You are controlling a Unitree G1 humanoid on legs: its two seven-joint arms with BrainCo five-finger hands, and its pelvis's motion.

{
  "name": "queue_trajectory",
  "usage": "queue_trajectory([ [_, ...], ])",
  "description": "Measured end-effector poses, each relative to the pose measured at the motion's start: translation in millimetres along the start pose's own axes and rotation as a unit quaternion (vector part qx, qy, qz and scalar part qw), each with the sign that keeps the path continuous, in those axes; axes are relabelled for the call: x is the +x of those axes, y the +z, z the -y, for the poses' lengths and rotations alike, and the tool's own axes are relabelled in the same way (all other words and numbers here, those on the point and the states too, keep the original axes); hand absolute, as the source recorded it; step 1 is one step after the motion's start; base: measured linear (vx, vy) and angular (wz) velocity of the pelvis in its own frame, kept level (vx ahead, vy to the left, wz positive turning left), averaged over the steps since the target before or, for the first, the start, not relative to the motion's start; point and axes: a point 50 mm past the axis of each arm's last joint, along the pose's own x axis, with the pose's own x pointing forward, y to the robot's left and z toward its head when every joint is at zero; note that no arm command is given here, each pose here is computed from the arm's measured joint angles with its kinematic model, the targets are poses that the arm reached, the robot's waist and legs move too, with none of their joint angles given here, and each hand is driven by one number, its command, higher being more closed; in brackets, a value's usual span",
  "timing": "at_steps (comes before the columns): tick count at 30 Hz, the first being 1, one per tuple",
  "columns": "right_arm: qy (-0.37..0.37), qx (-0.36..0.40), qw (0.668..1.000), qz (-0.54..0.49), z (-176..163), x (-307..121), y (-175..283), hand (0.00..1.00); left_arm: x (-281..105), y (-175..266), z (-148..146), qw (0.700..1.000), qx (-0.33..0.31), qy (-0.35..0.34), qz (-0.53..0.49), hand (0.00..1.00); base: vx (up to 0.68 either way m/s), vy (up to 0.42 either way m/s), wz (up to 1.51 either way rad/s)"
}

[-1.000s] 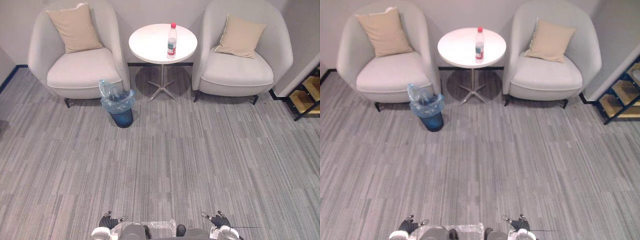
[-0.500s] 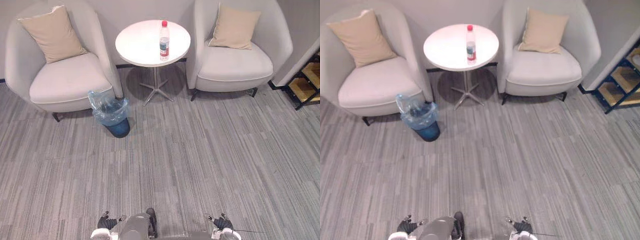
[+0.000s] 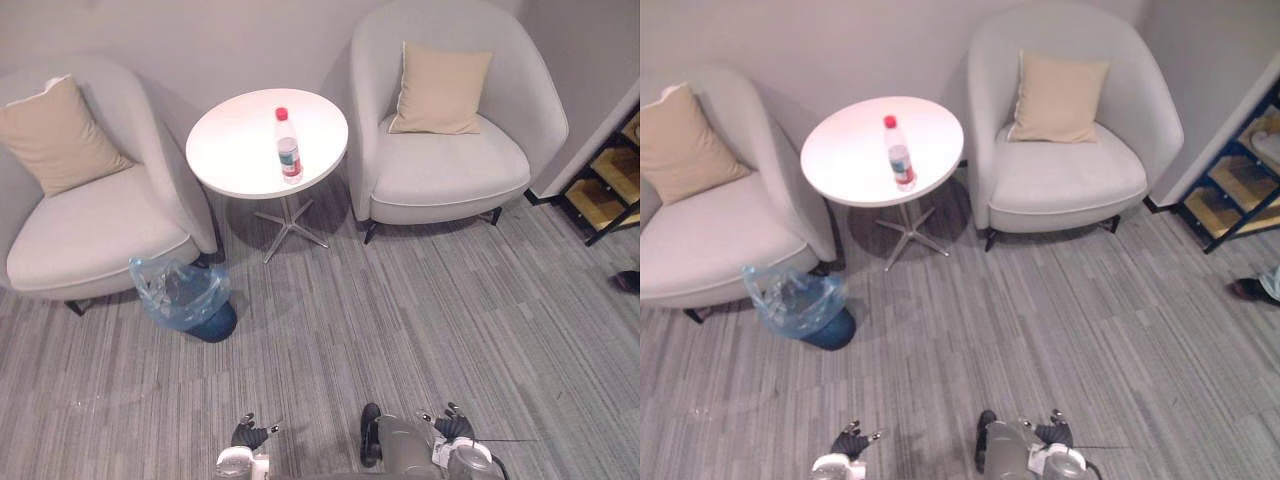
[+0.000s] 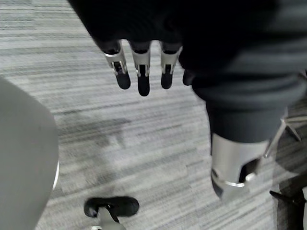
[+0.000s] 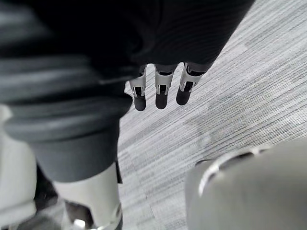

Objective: Gather rubbish on tea table into small bin, then transfer packed bag to large trash can.

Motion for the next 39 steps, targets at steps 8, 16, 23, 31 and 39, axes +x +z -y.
queue_trajectory([
  [8, 0.005, 0.003, 1.0, -0.007, -9.3, -3.9, -7.4, 0.0, 0.9, 22.3, -2.4, 0.999, -0.017, 0.007, 0.051, 0.0, 0.29, -0.017, 0.13],
  [16, 0.025, -0.007, 0.999, -0.029, -27.0, -4.2, -13.1, 0.0, 3.2, 17.5, -20.3, 0.999, -0.005, 0.027, 0.037, 0.0, 0.42, 0.182, -0.18],
  [23, 0.024, -0.041, 0.999, -0.013, -20.5, -3.5, -9.0, 0.0, 2.8, 4.1, -24.1, 0.999, 0.033, 0.022, 0.006, 0.0, 0.37, 0.105, 0.06],
  [31, 0.016, -0.049, 0.999, -0.006, -11.0, -0.2, -2.8, 0.0, 0.6, -1.4, -2.8, 1.0, 0.014, -0.003, -0.003, 0.0, 0.4, -0.185, 0.54],
  [39, 0.015, -0.05, 0.998, -0.018, -9.8, -2.1, -9.8, 0.0, 3.1, 18.4, 4.8, 0.999, 0.019, -0.02, 0.033, 0.0, 0.19, -0.102, 0.38],
])
